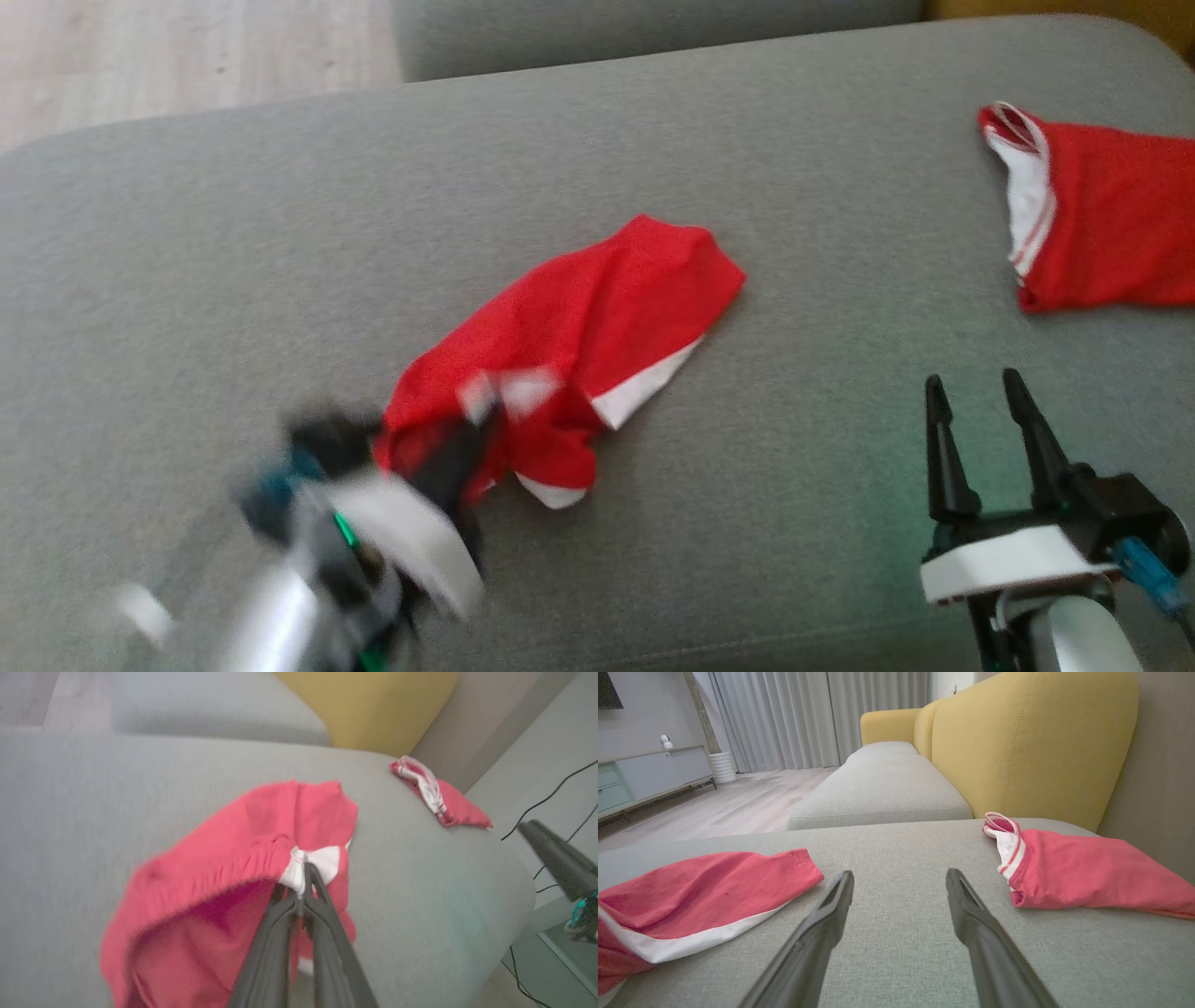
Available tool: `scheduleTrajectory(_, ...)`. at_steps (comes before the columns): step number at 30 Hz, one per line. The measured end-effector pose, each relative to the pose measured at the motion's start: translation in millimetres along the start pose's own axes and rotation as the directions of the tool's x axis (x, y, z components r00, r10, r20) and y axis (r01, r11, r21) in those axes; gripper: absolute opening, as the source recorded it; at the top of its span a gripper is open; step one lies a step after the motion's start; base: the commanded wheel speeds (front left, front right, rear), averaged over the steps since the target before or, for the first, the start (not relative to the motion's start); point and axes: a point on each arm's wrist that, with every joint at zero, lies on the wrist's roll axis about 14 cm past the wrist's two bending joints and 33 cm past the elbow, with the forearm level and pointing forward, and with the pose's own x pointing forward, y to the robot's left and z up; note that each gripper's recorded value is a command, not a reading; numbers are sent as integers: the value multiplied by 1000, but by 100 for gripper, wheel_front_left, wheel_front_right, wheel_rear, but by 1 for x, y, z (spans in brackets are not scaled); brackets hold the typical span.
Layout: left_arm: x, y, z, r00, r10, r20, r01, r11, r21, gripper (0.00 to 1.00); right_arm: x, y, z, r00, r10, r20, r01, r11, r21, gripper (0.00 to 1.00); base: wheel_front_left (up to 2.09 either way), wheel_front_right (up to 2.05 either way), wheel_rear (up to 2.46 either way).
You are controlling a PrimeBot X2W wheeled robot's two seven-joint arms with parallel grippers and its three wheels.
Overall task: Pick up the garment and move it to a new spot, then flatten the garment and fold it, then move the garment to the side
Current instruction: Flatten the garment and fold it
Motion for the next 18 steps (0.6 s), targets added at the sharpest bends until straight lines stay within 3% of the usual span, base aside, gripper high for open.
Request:
scheduleTrajectory(6,36,-1,127,983,-139,123,120,981,151,0,-8,-4,0,1000,-22,0,22,999,33,100,0,0,0)
scheduleTrajectory(10,59,-9,186,971,-193,141,152,954,260,0,-15,-12,0,999,-51,0,51,997,49,100,0,0,0)
scheduleTrajectory(14,82,-28,225,955,-245,166,180,927,329,0,-21,-24,5,996,-94,12,93,994,64,100,0,0,0)
scheduleTrajectory(18,106,-50,236,946,-291,145,221,902,371,0,-32,-34,4,991,-135,7,134,989,68,100,0,0,0)
